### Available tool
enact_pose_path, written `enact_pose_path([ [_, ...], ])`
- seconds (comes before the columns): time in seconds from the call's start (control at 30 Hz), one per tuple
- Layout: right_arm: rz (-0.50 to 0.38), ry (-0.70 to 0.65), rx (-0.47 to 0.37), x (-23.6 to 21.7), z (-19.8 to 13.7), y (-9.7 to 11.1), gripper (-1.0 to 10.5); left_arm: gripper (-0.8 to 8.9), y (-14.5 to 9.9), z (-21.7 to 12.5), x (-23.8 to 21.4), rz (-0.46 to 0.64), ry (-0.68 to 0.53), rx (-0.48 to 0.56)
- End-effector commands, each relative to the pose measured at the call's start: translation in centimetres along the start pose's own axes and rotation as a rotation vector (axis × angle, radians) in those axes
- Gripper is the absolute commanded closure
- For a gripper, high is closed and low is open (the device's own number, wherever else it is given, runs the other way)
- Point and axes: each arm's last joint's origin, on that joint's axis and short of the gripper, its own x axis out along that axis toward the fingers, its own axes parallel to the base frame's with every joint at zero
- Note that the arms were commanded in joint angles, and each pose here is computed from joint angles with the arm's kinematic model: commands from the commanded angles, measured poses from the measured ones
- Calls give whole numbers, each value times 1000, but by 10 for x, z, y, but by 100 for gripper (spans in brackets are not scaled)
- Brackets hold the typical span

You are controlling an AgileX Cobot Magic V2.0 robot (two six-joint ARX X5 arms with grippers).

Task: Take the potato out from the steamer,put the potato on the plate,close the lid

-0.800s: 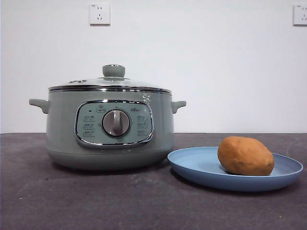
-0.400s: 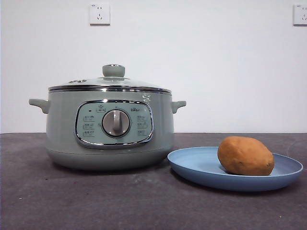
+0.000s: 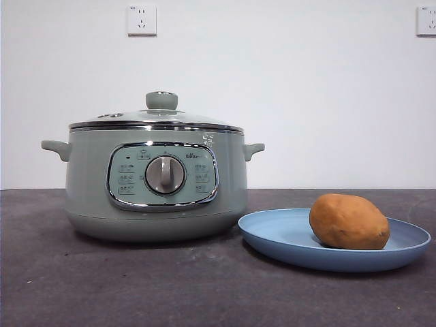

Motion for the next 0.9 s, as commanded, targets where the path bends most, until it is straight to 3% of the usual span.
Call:
enact_pose_path([
  [0.03,0,-7,-3,-1,0,1,946,817,0,-5,2,2,10,-11],
  [0.2,-2,-8,-45,-1,0,1,946,817,0,-5,2,1,10,-11],
  [0.33,-122,-76,-151,-10,1,-4,946,817,0,-5,2,2,10,-11],
  [0.57,-273,-364,-168,-29,-16,-21,946,817,0,-5,2,2,10,-11],
  [0.7,-379,-519,-184,-26,-41,-36,946,818,0,-5,2,1,10,-11],
  [0.9,-460,-663,-223,-7,-80,-57,946,817,0,-5,2,2,10,-11],
])
